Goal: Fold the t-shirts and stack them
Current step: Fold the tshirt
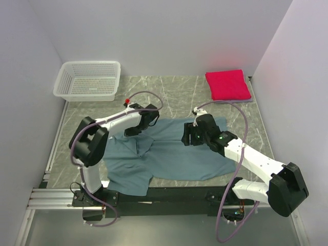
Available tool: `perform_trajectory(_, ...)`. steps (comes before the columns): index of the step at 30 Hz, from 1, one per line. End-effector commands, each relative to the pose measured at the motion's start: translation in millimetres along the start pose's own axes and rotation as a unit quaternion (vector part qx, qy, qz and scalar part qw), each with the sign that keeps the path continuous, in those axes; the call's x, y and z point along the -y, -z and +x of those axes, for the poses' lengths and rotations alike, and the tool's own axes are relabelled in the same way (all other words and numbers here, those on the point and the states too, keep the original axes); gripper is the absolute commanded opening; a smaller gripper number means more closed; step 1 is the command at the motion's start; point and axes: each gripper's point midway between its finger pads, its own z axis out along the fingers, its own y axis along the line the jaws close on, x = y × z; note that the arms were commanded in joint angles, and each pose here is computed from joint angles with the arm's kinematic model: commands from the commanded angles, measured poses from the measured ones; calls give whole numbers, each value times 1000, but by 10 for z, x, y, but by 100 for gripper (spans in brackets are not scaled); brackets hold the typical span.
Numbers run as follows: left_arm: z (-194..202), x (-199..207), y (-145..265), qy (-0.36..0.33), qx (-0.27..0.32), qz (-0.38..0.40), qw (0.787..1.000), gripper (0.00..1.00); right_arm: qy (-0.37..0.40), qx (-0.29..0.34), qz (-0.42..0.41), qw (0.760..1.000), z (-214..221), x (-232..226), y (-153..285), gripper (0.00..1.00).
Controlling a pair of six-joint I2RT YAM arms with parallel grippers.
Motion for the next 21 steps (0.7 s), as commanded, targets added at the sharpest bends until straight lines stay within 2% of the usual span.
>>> perform_trajectory(1,142,-281,185,38,-12,-7,999,3,4,26,-27,999,-147,-91,51,67)
perform_trajectory(13,492,-726,434,84,-50,5,995,1,-1,22,-38,999,-143,-126,44,66)
perform_trajectory(21,647,-712,642,111,-87,53,989,2,-4,23,-41,999,-140,-134,55,66)
